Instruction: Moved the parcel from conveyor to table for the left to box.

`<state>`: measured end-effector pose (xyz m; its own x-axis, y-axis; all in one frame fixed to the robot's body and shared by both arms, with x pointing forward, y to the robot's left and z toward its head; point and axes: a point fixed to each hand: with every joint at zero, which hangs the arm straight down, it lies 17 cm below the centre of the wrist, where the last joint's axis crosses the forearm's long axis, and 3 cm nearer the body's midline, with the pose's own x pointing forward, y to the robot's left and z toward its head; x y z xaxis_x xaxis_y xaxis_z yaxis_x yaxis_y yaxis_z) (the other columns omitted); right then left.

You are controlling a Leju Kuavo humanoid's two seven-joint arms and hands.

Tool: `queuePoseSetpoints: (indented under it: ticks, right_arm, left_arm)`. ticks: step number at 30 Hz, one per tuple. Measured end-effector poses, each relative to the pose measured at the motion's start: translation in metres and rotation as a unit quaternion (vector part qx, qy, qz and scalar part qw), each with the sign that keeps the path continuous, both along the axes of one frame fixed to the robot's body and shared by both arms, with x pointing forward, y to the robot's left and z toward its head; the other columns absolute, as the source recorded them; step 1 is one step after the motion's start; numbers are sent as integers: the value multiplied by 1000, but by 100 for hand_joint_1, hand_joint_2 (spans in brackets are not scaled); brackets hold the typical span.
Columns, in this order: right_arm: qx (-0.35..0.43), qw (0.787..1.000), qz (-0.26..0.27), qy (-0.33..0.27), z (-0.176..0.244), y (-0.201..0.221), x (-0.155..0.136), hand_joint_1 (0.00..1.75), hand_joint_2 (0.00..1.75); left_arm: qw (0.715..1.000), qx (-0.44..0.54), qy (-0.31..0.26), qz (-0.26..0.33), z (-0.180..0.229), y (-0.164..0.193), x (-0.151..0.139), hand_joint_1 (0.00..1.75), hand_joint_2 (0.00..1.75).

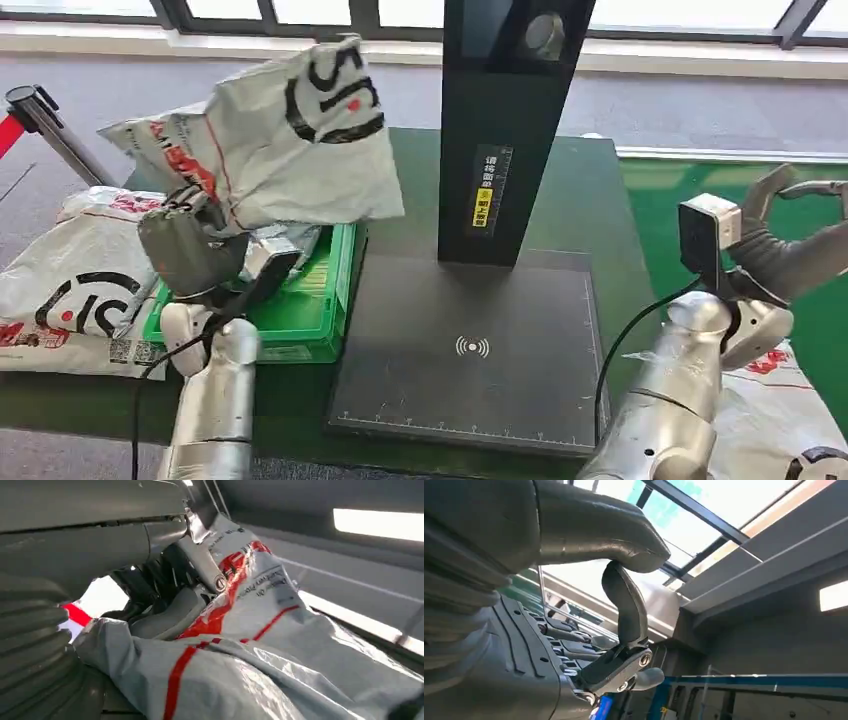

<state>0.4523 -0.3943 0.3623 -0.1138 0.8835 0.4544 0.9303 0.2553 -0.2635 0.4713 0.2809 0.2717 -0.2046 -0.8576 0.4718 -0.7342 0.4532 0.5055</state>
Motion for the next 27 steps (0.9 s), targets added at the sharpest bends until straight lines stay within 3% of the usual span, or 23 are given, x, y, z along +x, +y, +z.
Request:
queuePoseSetpoints:
  ticks: [6, 9, 11, 14, 15, 22, 27]
  right_arm:
    - [-1, 1000, -6, -1, -3, -4, -7, 0, 175]
    - [0, 1000, -10, -2, -4, -6, -11, 0, 175]
    - [0, 1000, -10, -2, -5, -6, -12, 0, 175]
    - [4, 1000, -11, -4, -5, -8, -14, 0, 175]
    - [4, 1000, -11, -5, -5, -8, -14, 0, 175]
    - [5, 1000, -11, -4, -6, -9, -14, 0, 175]
    - [6, 1000, -11, -4, -7, -9, -15, 0, 175]
  left_arm:
    - [996, -19, 20, 86, -35, 81, -21, 175, 175]
    - [985, -28, 100, 138, -77, 107, -20, 175, 175]
    - [980, -28, 128, 149, -94, 112, -21, 0, 175]
    - [966, -38, 194, 168, -126, 112, -10, 0, 175]
    - [964, -37, 205, 164, -133, 108, -6, 0, 0]
    - [961, -31, 239, 132, -154, 82, 10, 0, 0]
    - [968, -37, 223, 109, -148, 69, 12, 0, 0]
